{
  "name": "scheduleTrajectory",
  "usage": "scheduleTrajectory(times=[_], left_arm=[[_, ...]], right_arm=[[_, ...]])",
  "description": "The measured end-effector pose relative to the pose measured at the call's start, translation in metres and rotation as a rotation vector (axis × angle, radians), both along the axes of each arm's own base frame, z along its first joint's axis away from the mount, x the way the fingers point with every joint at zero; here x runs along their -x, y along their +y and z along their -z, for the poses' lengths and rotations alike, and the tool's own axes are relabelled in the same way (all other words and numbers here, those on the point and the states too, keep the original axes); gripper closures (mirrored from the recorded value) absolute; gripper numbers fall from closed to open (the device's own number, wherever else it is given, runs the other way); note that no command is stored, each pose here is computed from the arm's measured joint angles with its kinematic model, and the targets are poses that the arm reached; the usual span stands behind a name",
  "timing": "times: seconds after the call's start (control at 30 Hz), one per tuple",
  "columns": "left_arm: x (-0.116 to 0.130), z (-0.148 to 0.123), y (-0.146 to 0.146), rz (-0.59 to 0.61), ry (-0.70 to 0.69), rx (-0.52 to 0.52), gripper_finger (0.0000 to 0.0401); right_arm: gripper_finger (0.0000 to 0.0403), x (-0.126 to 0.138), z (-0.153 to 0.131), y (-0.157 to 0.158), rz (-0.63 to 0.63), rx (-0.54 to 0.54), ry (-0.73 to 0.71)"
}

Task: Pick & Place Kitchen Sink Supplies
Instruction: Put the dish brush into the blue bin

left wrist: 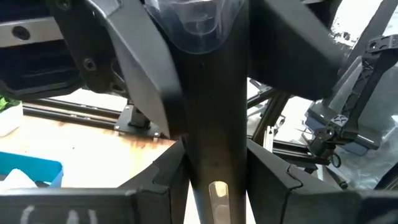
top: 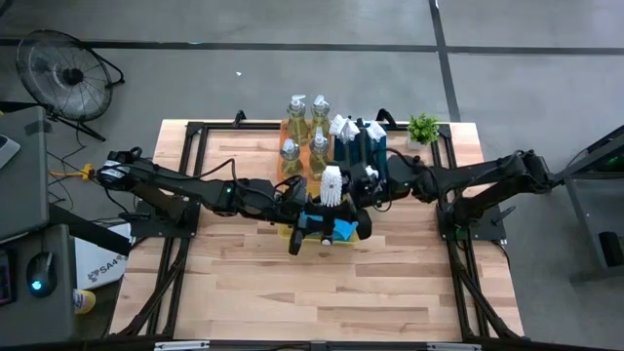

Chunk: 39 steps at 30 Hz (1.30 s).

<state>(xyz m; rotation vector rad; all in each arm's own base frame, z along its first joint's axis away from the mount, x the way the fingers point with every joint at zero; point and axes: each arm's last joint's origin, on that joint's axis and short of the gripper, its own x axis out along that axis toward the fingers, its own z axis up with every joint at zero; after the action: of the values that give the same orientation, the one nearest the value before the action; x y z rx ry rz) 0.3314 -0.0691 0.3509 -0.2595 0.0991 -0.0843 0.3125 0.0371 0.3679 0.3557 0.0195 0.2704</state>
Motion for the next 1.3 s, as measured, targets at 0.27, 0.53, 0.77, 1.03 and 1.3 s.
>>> scheduleTrajectory(times=[0.27,0.53,0.77,1.03,1.3], left_arm=[[0.0,0.0,0.0,-0.007,0.002,0.011,0.0277],[0.0,0.0,0.002,-0.056,0.001,-0.01,0.027],[0.0,0.0,0.002,-0.079,0.004,-0.016,0.0215],[0.007,0.0,0.005,-0.094,0.054,-0.031,0.0163],[0.049,-0.022,0.017,-0.233,0.125,-0.074,0.0157]], right_arm=[[0.0286,0.0,0.0,-0.003,0.006,-0.013,0.004],[0.0263,-0.001,0.001,-0.014,0.034,-0.066,0.023],[0.029,-0.002,0.003,-0.024,0.057,-0.077,0.051],[0.028,0.002,0.002,-0.036,0.097,-0.086,0.072],[0.0291,0.026,-0.008,-0.057,0.204,-0.083,0.127]])
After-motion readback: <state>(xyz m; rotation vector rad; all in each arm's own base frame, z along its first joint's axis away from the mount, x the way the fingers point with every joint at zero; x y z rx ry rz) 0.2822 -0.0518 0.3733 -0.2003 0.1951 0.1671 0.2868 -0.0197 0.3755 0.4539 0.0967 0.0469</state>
